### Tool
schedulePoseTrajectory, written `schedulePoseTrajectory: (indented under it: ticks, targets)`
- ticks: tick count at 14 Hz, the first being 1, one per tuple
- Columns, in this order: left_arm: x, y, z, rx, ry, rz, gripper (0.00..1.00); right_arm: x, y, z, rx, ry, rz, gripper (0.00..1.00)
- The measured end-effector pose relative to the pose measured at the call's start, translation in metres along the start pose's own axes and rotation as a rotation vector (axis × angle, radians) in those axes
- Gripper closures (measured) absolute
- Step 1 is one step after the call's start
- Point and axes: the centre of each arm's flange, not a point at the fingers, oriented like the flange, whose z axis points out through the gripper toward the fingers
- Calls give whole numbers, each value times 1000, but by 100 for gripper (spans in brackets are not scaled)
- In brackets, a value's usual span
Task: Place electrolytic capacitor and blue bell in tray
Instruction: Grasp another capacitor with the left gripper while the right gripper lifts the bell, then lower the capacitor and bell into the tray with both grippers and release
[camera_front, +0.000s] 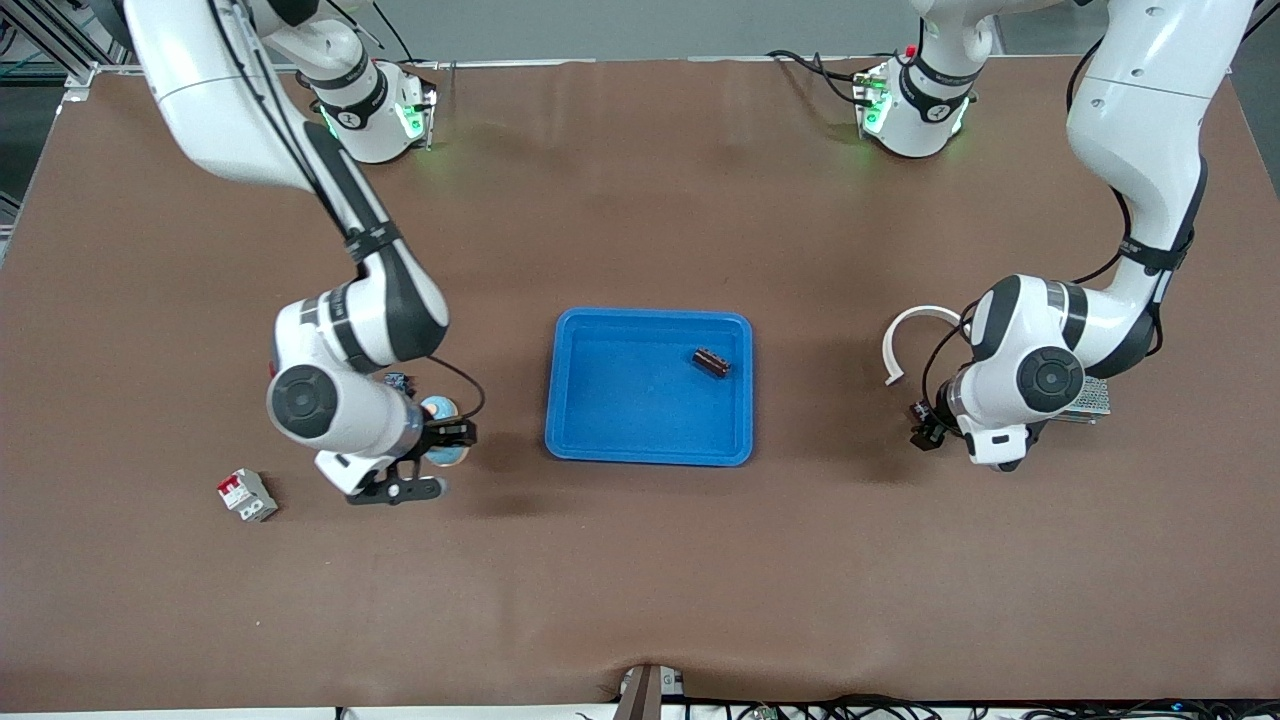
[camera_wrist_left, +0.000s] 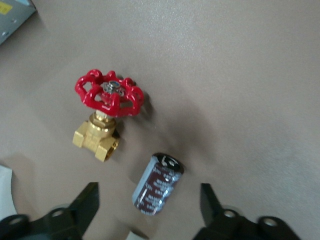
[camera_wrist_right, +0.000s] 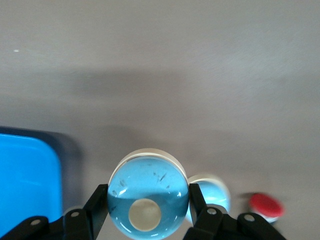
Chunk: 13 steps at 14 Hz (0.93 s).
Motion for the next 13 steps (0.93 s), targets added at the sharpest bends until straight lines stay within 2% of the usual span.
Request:
schedulePoseTrajectory:
  ticks: [1,2,3,4,6,7,8,13]
  targets:
    - [0,0,3,1,2,4,15,-7,-19,2,-2,0,30,30]
    - [0,1,7,0,1,5,22,-13,-36,4,-4,1,56,30]
    - [0,2,10,-4,0,6,22,-19,-51,5,-2,6,78,30]
    - [-1,2,14,-5,-3,7,27,-24,-64,5,5,13,98,30]
    - [-1,3,20,-4,-9,11,47,-33,-87,7,24,20,135,30]
    - [-2,4,20,-8,-8,15,60,-38,-99,9,32,27,153,30]
    - [-2,4,19,-11,-7,17,67,-44,-112,12,40,37,169,30]
    - [-2,12,-3,-47,15,34,67,-73,-153,36,58,61,205,30]
